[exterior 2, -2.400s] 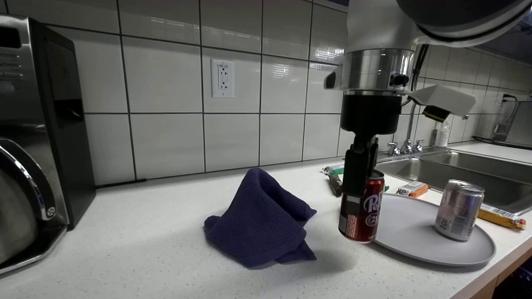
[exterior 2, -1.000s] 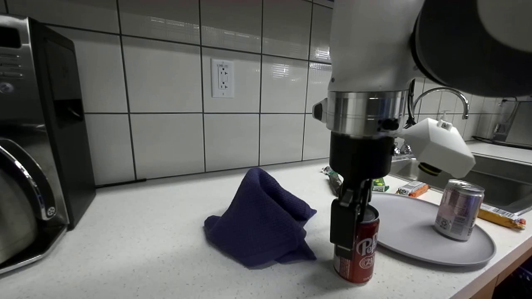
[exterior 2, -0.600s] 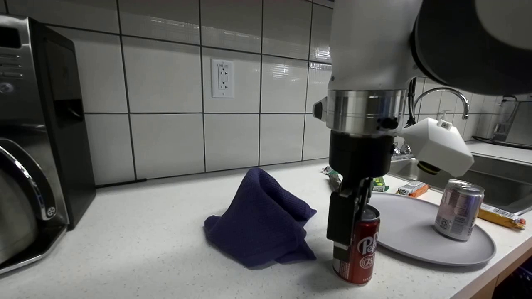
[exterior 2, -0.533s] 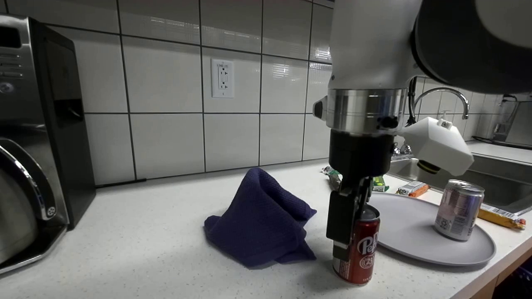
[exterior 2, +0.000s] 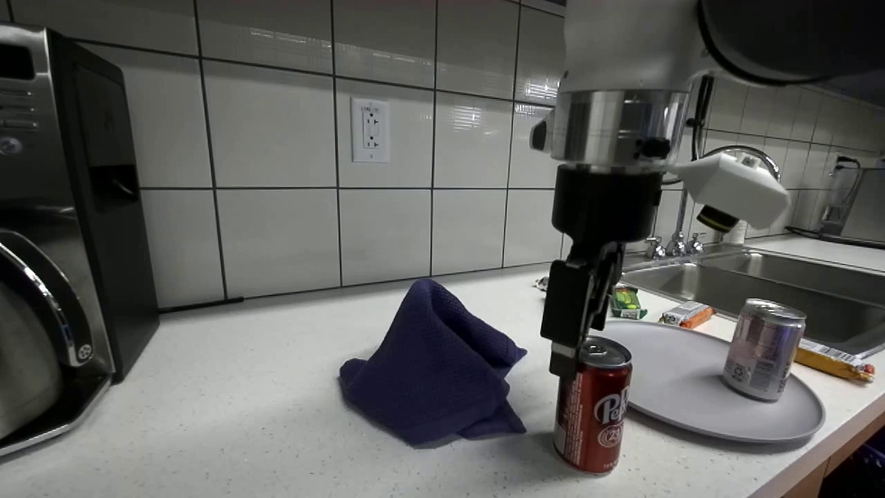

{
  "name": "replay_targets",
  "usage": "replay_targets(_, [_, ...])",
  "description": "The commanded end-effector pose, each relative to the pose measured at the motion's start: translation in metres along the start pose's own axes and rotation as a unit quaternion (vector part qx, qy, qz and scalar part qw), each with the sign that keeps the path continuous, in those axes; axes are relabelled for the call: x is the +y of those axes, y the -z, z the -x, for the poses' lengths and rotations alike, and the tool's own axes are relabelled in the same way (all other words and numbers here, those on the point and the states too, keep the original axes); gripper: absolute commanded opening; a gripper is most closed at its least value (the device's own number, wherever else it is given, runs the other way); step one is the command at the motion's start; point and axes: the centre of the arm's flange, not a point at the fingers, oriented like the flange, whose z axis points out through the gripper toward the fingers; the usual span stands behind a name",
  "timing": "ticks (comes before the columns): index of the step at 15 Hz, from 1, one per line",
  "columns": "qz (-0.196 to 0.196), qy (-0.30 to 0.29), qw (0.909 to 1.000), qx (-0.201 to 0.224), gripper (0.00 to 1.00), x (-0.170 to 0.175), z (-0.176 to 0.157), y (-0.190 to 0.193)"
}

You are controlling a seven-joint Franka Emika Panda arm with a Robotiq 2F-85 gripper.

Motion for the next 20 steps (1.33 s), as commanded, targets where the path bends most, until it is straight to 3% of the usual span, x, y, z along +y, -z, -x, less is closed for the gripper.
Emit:
replay_targets(1, [-0.011, 0.0, 0.9998, 0.017, 1.0, 0.016, 0.005, 0.043])
replay_targets(10, [-0.024, -0.043, 0.9967, 0.064, 1.0, 0.049, 0.001, 0.104])
replay_targets(20, [0.007, -0.142, 0.9893, 0.033, 1.0, 0.141, 0.052, 0.115])
